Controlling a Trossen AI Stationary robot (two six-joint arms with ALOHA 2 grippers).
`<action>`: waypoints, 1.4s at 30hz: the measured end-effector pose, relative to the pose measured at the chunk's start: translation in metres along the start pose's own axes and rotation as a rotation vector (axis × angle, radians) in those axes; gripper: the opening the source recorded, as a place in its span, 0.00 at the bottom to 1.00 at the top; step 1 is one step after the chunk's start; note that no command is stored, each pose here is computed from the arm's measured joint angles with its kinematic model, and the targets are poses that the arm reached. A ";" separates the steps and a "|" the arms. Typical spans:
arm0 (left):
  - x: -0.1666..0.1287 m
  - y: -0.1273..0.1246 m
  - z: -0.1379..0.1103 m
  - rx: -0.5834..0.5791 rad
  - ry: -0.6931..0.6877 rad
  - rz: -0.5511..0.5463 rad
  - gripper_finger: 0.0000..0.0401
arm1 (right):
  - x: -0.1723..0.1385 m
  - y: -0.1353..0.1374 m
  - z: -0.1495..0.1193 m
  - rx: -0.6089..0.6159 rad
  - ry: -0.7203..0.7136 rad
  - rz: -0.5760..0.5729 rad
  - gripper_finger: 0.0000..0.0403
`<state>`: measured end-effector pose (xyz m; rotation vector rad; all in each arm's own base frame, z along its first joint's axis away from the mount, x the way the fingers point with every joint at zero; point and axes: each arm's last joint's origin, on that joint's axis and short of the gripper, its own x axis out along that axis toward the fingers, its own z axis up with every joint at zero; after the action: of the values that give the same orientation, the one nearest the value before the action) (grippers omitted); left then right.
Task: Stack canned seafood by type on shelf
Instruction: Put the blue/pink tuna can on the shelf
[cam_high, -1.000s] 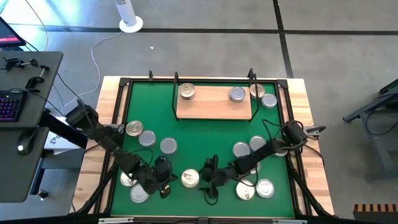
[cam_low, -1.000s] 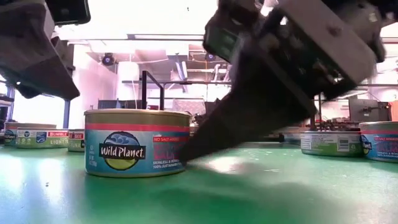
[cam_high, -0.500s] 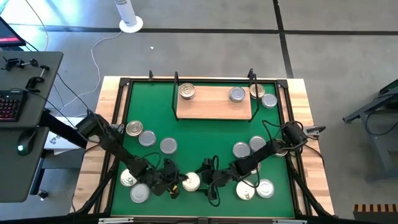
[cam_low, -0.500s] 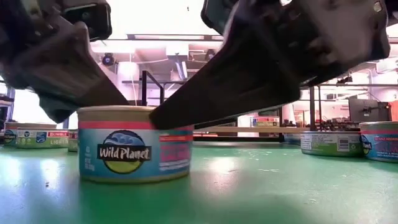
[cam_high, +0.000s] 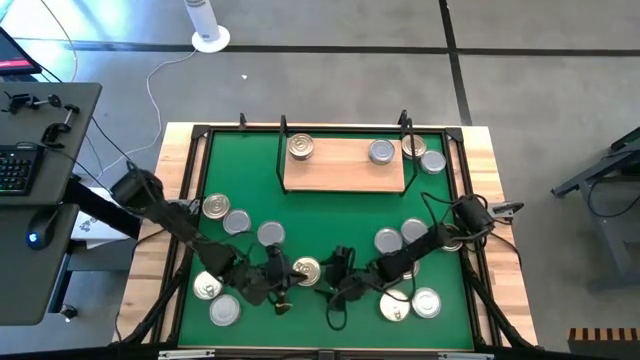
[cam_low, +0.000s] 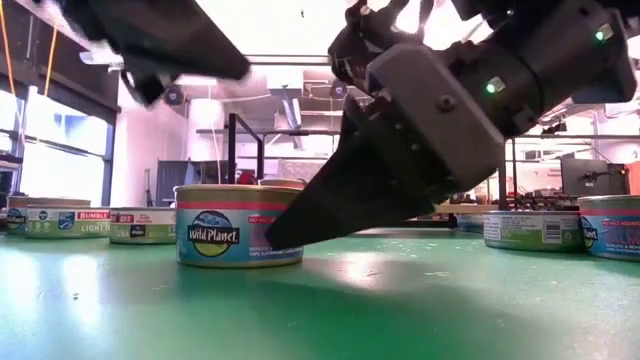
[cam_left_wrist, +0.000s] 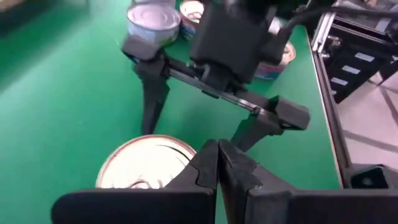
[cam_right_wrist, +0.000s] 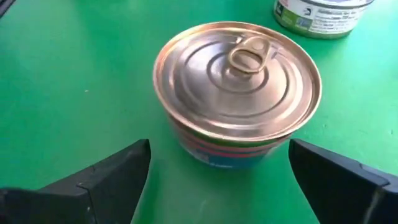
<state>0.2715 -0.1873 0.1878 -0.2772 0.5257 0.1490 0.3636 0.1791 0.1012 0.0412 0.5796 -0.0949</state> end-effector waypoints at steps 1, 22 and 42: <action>-0.004 0.000 0.000 -0.006 0.016 0.008 0.00 | -0.002 0.001 0.001 -0.006 0.001 0.000 0.93; 0.036 0.028 -0.046 -0.083 0.124 0.189 0.00 | 0.013 -0.020 0.006 -0.154 -0.034 -0.037 0.93; 0.019 0.015 -0.036 -0.047 0.200 0.189 0.00 | -0.003 0.001 -0.007 -0.093 0.026 -0.096 0.80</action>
<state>0.2678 -0.1823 0.1443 -0.2901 0.7481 0.3202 0.3574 0.1808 0.0970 -0.0760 0.6119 -0.1603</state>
